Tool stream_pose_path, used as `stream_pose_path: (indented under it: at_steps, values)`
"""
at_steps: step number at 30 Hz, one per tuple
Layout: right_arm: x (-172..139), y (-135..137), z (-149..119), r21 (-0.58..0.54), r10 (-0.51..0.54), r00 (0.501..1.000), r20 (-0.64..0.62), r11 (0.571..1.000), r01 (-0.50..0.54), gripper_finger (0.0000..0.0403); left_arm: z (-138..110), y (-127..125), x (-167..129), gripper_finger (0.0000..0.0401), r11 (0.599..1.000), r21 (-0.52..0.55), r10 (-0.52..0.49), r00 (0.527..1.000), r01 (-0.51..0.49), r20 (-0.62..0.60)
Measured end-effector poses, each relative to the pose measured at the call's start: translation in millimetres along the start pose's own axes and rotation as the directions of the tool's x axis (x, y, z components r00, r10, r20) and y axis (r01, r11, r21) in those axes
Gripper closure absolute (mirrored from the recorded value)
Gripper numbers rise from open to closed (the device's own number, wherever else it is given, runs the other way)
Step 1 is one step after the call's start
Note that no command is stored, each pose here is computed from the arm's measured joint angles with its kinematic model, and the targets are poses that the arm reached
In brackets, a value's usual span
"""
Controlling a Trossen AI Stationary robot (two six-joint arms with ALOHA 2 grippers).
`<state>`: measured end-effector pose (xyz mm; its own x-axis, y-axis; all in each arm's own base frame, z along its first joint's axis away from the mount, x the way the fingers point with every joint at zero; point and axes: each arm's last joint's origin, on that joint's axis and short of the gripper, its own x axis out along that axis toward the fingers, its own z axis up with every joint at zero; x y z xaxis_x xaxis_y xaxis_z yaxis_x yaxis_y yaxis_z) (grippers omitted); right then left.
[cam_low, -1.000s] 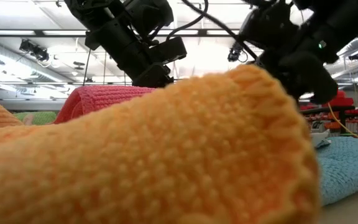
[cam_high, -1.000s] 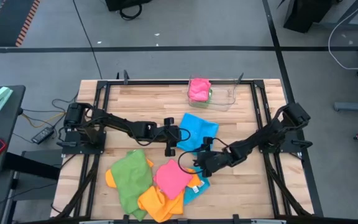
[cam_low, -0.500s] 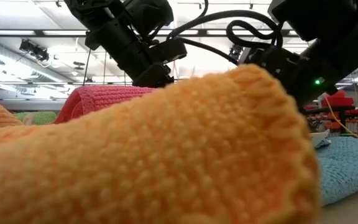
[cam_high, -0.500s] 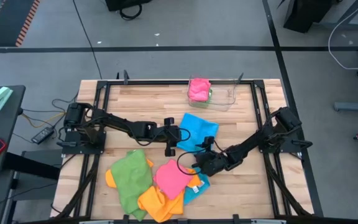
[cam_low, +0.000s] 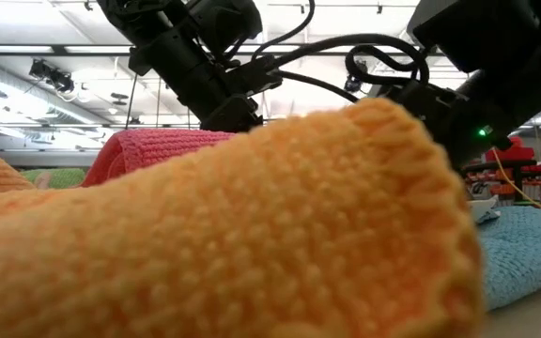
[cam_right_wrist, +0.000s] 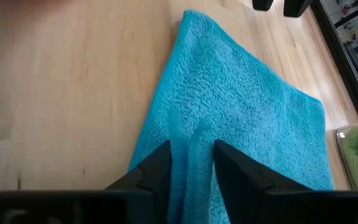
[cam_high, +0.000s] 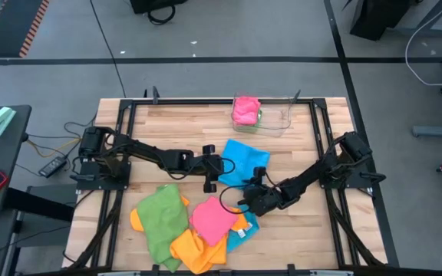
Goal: Fold microfiber towels
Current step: Fold the top blue towel
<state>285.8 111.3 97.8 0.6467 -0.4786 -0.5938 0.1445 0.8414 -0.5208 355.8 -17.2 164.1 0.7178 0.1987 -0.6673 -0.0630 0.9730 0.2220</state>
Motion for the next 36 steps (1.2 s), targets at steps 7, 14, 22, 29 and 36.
stream_pose_path:
  at_steps: [7, 14, 22, 29, 36]
  values:
    - [0.1, 0.0, 1.0, 0.031, 0.002, 1.000, 0.008, 1.000, -0.002, 0.0336, 0.0, 0.0, 0.0, 0.0284, 1.000, 0.000, 0.000, 1.000, 0.000, 0.000]
    - [5.2, -4.8, 3.9, 0.227, 0.003, 1.000, 0.015, 0.974, -0.007, 0.0360, 0.1, -0.1, 0.0, 0.0277, 1.000, 0.000, -0.001, 1.000, 0.001, 0.001]
    - [-0.9, -9.4, 20.2, 0.322, -0.020, 0.998, 0.067, 0.947, -0.003, 0.0360, 0.1, -0.2, -0.1, 0.0284, 1.000, 0.000, -0.001, 1.000, 0.001, 0.001]
    - [-4.7, -19.5, 28.4, 0.354, -0.024, 0.996, 0.089, 0.935, -0.009, 0.0360, -5.5, -4.5, 5.5, 0.0278, 0.999, 0.002, -0.052, 0.998, 0.053, -0.030]
    - [-0.7, -20.4, 27.0, 0.398, 0.031, 0.997, 0.073, 0.916, -0.057, 0.0360, -25.4, -11.4, 31.9, 0.0278, 0.996, 0.059, -0.055, 0.993, 0.061, -0.105]
